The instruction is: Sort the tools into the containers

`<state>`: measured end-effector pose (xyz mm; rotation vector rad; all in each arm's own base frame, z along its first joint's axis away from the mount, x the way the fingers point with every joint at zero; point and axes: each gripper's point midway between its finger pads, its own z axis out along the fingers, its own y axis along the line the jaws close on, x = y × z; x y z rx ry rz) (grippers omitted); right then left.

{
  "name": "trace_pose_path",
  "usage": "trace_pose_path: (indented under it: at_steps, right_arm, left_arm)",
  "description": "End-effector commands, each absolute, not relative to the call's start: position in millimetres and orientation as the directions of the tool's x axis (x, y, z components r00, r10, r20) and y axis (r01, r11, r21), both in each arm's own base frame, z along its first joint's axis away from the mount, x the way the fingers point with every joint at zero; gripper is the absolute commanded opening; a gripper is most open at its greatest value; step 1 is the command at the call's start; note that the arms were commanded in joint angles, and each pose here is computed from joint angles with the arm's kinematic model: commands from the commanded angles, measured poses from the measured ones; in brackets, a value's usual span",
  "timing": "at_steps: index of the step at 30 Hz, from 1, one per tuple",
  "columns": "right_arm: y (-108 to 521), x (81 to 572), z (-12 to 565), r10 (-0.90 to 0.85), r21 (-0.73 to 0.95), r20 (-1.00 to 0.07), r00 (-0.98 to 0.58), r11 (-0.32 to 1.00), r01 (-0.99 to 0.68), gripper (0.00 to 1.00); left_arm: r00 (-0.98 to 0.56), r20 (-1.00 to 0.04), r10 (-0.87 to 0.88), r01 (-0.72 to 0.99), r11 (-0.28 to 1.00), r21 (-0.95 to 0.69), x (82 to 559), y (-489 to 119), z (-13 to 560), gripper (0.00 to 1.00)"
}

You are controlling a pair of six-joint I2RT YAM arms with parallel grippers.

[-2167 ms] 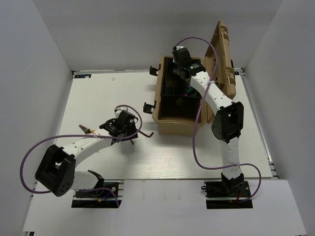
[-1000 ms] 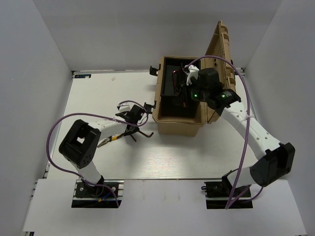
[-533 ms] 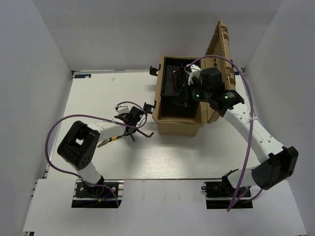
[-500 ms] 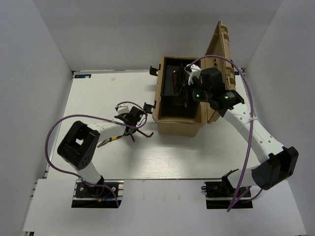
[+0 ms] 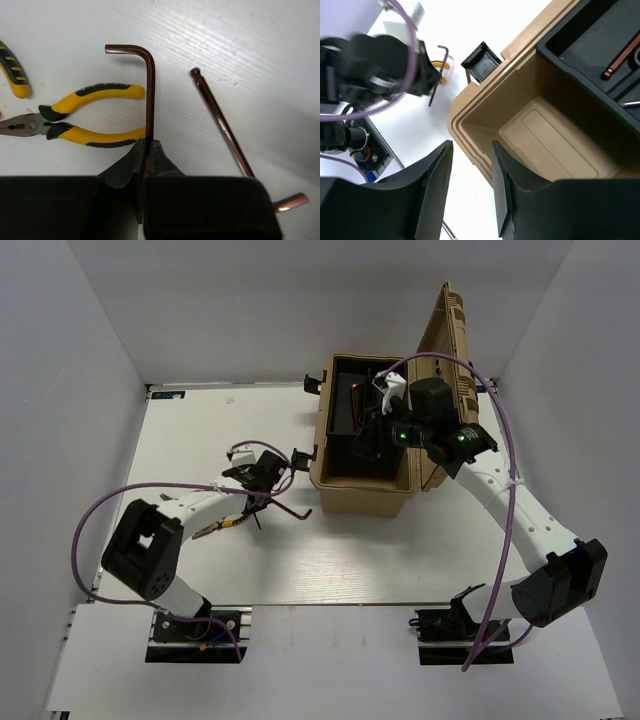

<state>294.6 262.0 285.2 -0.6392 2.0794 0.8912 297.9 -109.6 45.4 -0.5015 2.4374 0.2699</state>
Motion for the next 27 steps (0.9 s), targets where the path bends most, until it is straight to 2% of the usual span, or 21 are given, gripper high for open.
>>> trace_pose_path:
  at_steps: [1, 5, 10, 12, 13, 15, 17, 18, 21, 22, 23, 24, 25, 27]
  right_arm:
    - [262, 290, 297, -0.137, 0.359, -0.835, -0.532, 0.597, -0.718, 0.43]
    - [262, 291, 295, -0.141, 0.360, -0.833, -0.536, 0.597, -0.717, 0.43]
    - [263, 288, 296, -0.165, 0.340, -0.842, -0.513, 0.576, -0.743, 0.43]
    - [260, 287, 296, -0.214, 0.287, -0.856, -0.470, 0.560, -0.777, 0.11]
    - [259, 289, 295, -0.232, 0.260, -0.862, -0.452, 0.563, -0.785, 0.00]
    - [255, 291, 293, -0.240, 0.246, -0.858, -0.453, 0.583, -0.775, 0.00]
    - [247, 297, 292, -0.276, 0.175, -0.869, -0.410, 0.605, -0.777, 0.00]
    - [245, 299, 291, -0.285, 0.153, -0.873, -0.396, 0.611, -0.777, 0.00]
    - [237, 302, 291, -0.297, 0.111, -0.878, -0.376, 0.637, -0.763, 0.00]
    - [236, 302, 291, -0.298, 0.104, -0.879, -0.372, 0.642, -0.760, 0.00]
    - [231, 303, 292, -0.297, 0.087, -0.882, -0.365, 0.659, -0.747, 0.00]
    - [230, 303, 292, -0.301, 0.078, -0.884, -0.359, 0.661, -0.746, 0.00]
    - [226, 305, 289, -0.307, 0.064, -0.882, -0.357, 0.672, -0.738, 0.00]
    - [220, 305, 289, -0.313, 0.042, -0.884, -0.348, 0.688, -0.724, 0.00]
  left_arm:
    - [-0.648, -0.706, -0.286, -0.420, 0.908, 0.017, 311, -103, 97, 0.00]
    - [-0.604, -0.740, -0.295, -0.389, 0.920, -0.048, 322, -111, 125, 0.00]
    - [-0.516, -0.817, -0.255, -0.222, 0.962, -0.160, 344, -139, 195, 0.00]
    - [-0.437, -0.868, -0.235, -0.078, 0.972, -0.224, 359, -160, 241, 0.00]
    - [-0.423, -0.879, -0.219, 0.014, 0.969, -0.248, 362, -176, 254, 0.00]
    - [-0.300, -0.920, -0.250, 0.145, 0.942, -0.304, 377, -198, 309, 0.00]
    - [-0.298, -0.936, -0.185, 0.291, 0.917, -0.273, 391, -232, 316, 0.00]
    - [-0.242, -0.948, -0.206, 0.350, 0.893, -0.283, 401, -246, 349, 0.00]
    - [-0.230, -0.955, -0.185, 0.527, 0.802, -0.282, 425, -300, 365, 0.00]
    - [-0.236, -0.955, -0.181, 0.537, 0.794, -0.283, 433, -308, 363, 0.00]
    - [-0.200, -0.958, -0.205, 0.559, 0.779, -0.283, 442, -317, 386, 0.00]
    - [-0.202, -0.958, -0.202, 0.591, 0.755, -0.284, 447, -329, 386, 0.00]
    - [-0.241, -0.954, -0.177, 0.588, 0.756, -0.288, 464, -342, 359, 0.00]
    - [-0.211, -0.958, -0.195, 0.609, 0.740, -0.285, 479, -355, 371, 0.00]
